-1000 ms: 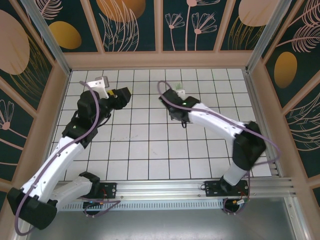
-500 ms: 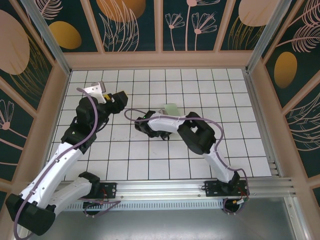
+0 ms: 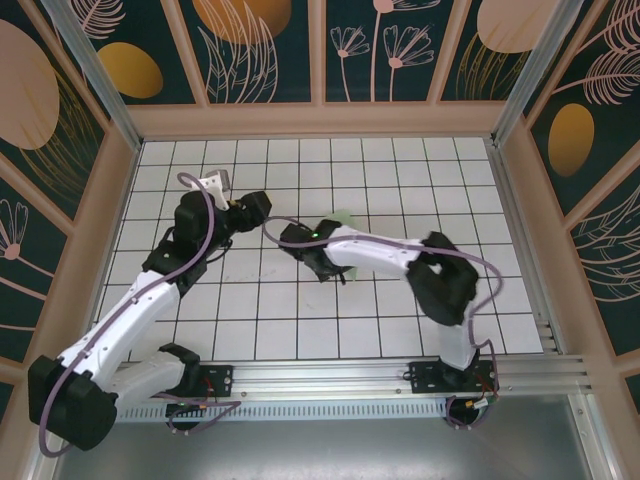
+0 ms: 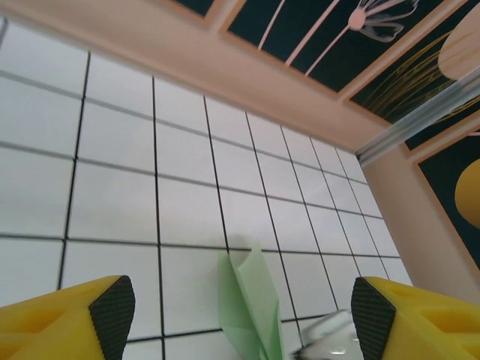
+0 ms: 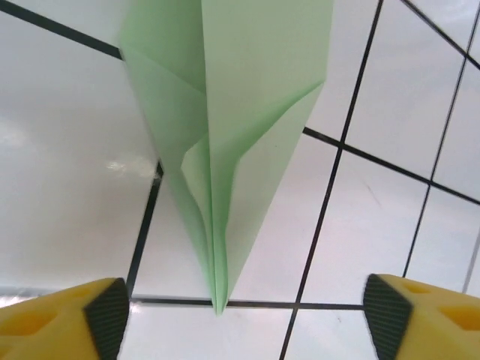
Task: Fold a paper plane with a square sheet of paper (fold left side to right side)
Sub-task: Turn over the paper at the center of the table.
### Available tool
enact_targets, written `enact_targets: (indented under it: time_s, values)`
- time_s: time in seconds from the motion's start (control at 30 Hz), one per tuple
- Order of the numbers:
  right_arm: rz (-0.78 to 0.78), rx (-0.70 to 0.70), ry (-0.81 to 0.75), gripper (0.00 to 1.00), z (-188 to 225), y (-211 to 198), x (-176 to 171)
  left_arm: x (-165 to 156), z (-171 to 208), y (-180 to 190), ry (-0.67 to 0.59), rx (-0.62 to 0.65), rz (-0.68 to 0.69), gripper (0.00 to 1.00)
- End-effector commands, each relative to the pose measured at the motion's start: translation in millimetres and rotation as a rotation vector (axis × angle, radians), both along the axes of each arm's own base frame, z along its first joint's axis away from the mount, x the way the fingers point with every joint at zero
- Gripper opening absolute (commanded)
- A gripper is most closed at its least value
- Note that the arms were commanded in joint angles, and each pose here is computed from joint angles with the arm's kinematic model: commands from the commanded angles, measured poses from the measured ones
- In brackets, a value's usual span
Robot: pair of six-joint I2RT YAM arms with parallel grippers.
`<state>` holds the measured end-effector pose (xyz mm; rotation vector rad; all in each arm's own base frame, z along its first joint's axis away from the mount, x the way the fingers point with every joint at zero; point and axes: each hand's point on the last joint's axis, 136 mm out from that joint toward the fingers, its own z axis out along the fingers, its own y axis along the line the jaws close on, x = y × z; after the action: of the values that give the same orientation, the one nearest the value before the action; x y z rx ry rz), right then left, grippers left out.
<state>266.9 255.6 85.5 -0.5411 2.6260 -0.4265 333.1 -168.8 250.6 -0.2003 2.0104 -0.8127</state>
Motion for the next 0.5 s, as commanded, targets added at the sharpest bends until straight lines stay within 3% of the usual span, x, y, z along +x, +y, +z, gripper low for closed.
enact_targets:
  time_s: [0.0,0.2,0.47]
  values:
    - [-0.010,0.288,-0.037,0.88,28.3,5.0,10.3,1.5,-25.4,-26.0,0.087,-0.093,-0.097,0.78]
    - [-0.056,0.811,-0.105,0.89,63.7,-25.8,37.7,10.8,-80.9,-83.7,0.257,-0.131,-0.304,0.77]
    - [-0.140,1.172,-0.165,0.93,68.0,-84.5,54.7,34.4,-135.2,-143.8,0.382,-0.144,-0.436,0.73]
